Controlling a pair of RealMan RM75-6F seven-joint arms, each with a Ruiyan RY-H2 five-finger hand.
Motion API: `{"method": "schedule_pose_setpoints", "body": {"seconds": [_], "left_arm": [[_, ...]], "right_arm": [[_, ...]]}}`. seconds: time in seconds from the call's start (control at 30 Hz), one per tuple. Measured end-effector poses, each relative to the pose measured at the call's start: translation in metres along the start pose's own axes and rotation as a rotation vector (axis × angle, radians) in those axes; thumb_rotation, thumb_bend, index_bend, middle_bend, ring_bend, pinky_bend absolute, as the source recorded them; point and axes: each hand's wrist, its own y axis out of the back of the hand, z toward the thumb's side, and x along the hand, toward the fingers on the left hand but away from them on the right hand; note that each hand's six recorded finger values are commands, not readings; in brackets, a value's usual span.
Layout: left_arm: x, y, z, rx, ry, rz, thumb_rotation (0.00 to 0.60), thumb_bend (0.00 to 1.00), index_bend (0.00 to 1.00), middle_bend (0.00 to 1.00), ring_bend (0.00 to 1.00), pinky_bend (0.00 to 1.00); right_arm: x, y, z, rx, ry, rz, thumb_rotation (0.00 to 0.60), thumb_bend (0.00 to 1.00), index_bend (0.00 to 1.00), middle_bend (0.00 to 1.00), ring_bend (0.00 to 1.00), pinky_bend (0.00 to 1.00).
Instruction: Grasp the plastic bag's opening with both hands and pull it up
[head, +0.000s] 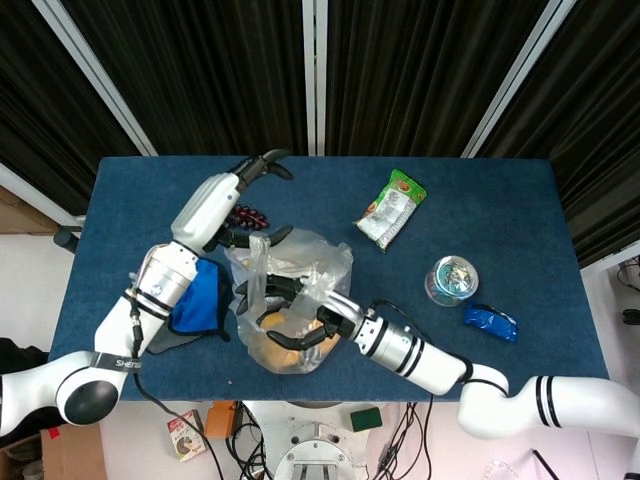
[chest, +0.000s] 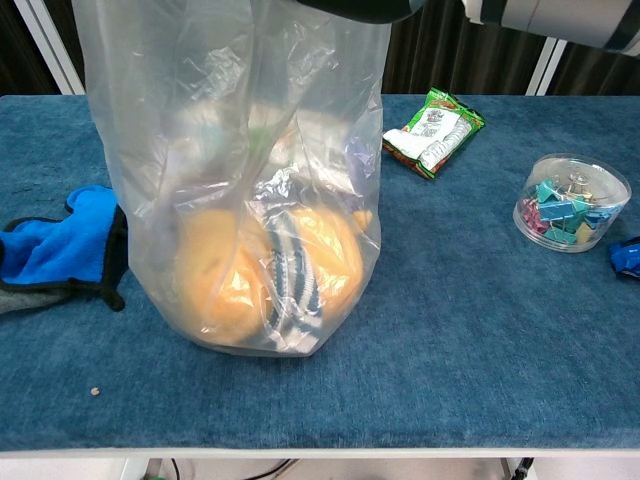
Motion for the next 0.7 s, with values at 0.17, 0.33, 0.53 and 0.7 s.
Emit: {"method": "schedule_pose_setpoints", "body": {"seconds": [0.17,0.33,0.53,0.7], "left_arm": [[0.001,0.003,-0.005,-0.018,0.020,-0.003,0.400,0.44,0.11,0.26,0.13,0.20],[0.003,0.005,-0.011,-0.044,0.049,-0.011,0.402,0.47,0.12,0.26,0.13,0.20],[0.004,0.005,-0.018,-0.044,0.078,-0.032,0.399,0.47,0.12,0.26,0.13,0.20],[0.006,0.002,-0.026,-0.026,0.117,-0.060,0.436,0.47,0.12,0.26,0.13,0.20]], "right_arm": [[0.002,0.000,0.003,0.000,0.010,0.004,0.600,0.42,0.26,0.32,0.16,0.21],[0.005,0.000,0.006,0.004,0.015,0.010,0.600,0.42,0.26,0.32,0.16,0.21],[0.008,0.000,0.010,0.005,0.025,0.013,0.600,0.42,0.26,0.32,0.16,0.22],[0.007,-0.001,0.014,0.003,0.033,0.018,0.600,0.42,0.26,0.32,0.16,0.22]]}}
